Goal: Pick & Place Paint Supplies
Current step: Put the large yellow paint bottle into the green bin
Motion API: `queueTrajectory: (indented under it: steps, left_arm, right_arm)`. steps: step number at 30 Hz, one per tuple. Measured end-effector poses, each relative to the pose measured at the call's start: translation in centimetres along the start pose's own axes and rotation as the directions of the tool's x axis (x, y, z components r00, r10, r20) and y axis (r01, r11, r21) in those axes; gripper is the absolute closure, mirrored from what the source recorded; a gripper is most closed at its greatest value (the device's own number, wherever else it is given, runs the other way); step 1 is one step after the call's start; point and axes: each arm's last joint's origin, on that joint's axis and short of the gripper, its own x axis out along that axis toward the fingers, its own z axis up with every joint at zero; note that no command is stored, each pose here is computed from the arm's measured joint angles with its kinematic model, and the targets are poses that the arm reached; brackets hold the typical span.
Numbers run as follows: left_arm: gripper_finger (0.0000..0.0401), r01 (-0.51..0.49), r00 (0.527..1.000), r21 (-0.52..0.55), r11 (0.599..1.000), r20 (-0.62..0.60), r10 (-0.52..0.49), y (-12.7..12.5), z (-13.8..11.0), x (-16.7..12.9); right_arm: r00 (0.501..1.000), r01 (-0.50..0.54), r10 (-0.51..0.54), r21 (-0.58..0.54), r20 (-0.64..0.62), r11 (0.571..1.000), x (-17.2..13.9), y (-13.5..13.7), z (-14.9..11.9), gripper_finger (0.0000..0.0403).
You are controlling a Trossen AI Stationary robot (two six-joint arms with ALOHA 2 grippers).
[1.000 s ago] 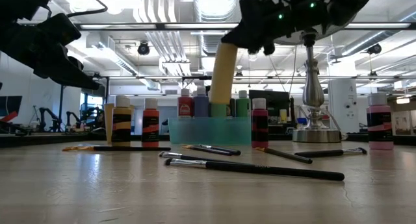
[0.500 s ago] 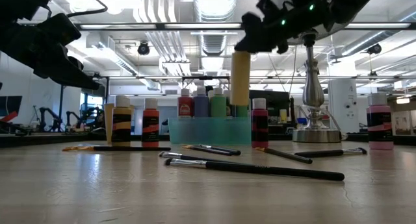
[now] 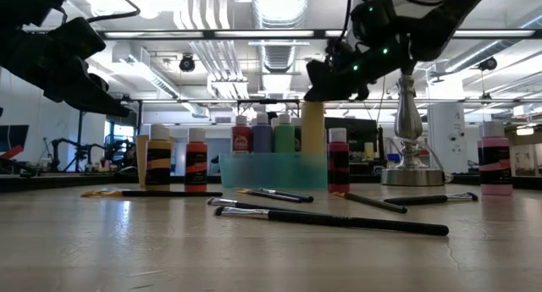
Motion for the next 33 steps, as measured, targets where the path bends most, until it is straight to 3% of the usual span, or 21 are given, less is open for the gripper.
queueTrajectory:
  steps: [15, 26, 33]
  left_arm:
    - [0.0201, 0.001, 1.0, 0.0, 1.0, 0.0, -0.001, 0.0, 0.0, 0.0]
    - [0.0201, 0.001, 1.0, 0.0, 1.0, -0.001, -0.001, 0.0, 0.0, 0.0]
    - [0.0201, 0.0, 1.0, 0.0, 1.0, -0.001, 0.0, 0.0, 0.0, 0.0]
  right_arm:
    - [0.997, 0.074, -0.073, 0.04, -0.021, 0.997, 3.3, -1.5, -3.3, 0.0284]
    - [0.999, 0.047, -0.048, 0.095, 0.007, 0.994, 4.0, -1.9, -3.6, 0.0291]
    - [0.999, 0.046, -0.047, 0.089, 0.012, 0.995, 4.0, -2.0, -3.5, 0.0275]
